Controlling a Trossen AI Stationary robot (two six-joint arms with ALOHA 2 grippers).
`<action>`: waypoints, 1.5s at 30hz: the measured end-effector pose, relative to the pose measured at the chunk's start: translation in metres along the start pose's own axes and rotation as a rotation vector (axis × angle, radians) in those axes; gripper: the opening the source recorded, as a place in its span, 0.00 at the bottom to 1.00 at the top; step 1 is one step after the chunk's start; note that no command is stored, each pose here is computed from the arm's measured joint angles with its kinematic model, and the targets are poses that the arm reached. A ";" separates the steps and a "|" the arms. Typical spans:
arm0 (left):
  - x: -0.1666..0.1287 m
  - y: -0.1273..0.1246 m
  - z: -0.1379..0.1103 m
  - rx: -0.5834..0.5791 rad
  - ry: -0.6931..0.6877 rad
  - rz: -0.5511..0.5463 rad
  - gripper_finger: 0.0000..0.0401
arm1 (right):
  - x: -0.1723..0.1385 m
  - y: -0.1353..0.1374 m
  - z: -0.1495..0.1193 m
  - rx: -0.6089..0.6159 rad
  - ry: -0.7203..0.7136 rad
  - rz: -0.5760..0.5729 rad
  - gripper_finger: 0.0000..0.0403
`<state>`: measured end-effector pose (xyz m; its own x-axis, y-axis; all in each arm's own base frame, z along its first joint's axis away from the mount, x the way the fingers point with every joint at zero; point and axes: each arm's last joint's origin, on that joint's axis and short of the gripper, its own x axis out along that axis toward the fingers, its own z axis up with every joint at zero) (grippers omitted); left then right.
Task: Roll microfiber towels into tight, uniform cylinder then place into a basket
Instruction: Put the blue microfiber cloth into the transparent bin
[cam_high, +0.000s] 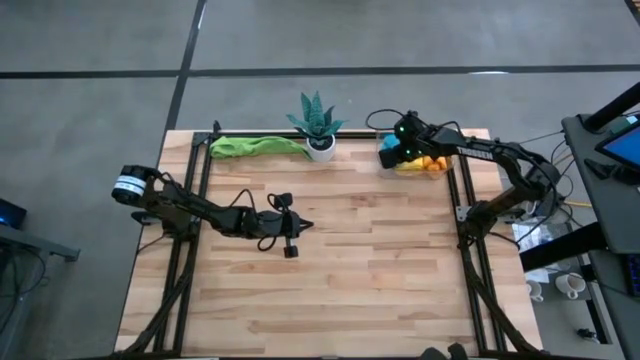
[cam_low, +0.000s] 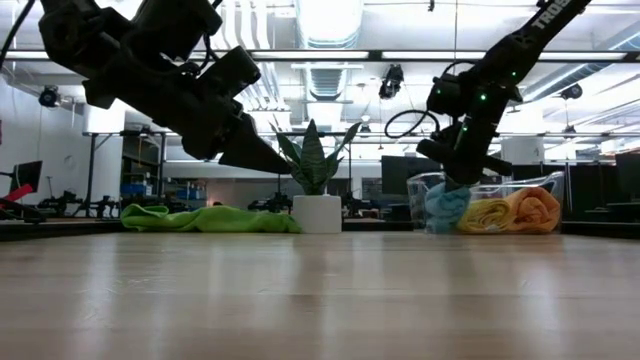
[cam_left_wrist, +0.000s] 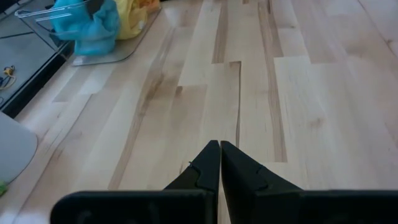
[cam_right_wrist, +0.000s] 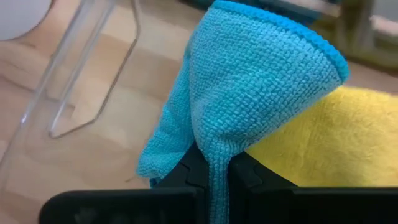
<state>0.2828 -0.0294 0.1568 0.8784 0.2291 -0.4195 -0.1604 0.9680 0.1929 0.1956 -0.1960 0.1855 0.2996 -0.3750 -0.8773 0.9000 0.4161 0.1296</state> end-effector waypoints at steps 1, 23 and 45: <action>0.000 0.000 0.000 0.000 0.000 0.000 0.00 | 0.001 0.000 0.000 0.005 0.001 0.002 0.03; 0.000 0.000 0.000 0.000 0.001 0.000 0.00 | 0.018 0.004 -0.003 0.066 0.045 0.022 0.26; 0.000 0.000 -0.001 -0.004 0.011 -0.003 0.00 | -0.005 0.006 0.000 0.048 0.005 0.052 0.46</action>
<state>0.2821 -0.0293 0.1556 0.8739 0.2269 -0.4298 -0.1592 0.9692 0.1880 0.1995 -0.1914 0.1906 0.3449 -0.3501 -0.8709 0.8975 0.3948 0.1967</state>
